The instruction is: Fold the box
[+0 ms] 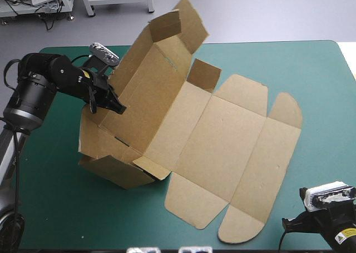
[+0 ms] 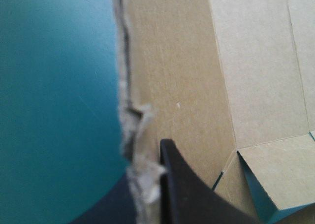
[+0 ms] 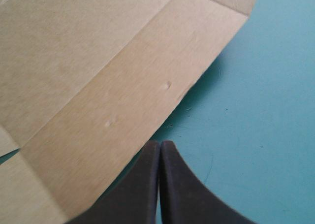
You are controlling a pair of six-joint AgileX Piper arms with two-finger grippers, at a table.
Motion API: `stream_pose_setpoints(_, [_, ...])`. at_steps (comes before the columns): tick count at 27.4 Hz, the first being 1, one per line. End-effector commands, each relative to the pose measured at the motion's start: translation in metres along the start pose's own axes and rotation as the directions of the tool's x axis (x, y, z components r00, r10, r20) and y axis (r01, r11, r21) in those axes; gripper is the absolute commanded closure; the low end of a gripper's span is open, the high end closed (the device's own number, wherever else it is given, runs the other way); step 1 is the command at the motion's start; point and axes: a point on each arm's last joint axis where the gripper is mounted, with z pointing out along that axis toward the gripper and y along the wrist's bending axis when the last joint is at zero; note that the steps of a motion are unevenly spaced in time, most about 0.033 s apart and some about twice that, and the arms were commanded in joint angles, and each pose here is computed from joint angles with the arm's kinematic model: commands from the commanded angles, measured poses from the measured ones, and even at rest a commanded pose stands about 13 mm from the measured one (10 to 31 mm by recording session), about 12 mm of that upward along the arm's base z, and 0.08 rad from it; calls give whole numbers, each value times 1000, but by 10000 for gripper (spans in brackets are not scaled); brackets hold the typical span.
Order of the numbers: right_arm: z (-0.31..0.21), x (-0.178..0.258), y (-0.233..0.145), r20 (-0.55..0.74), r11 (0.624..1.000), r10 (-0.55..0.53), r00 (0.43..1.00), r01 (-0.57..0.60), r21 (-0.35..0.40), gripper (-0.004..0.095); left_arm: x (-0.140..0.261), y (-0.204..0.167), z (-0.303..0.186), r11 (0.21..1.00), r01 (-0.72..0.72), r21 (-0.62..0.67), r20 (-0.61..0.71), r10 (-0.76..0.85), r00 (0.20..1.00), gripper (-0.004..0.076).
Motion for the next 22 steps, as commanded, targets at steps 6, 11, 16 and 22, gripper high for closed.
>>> stream_pose_setpoints(6, [-3,-12,-1,77,1000,2,997,-3,10,921,-33,-57,-21,891,-415,-181,36,428,903,734])
stream_pose_setpoints(11, [-3,-12,-1,77,1000,2,997,-3,10,921,-47,-89,-11,785,-588,-194,52,607,793,734])
stream_pose_setpoints(16, [-3,-12,-1,77,1000,2,997,-3,10,921,-62,-122,-8,636,-722,-273,92,764,639,734])
stream_pose_setpoints(22, [-3,-12,-1,79,1000,2,997,-3,10,921,-74,-140,-13,501,-755,-423,79,851,520,734])
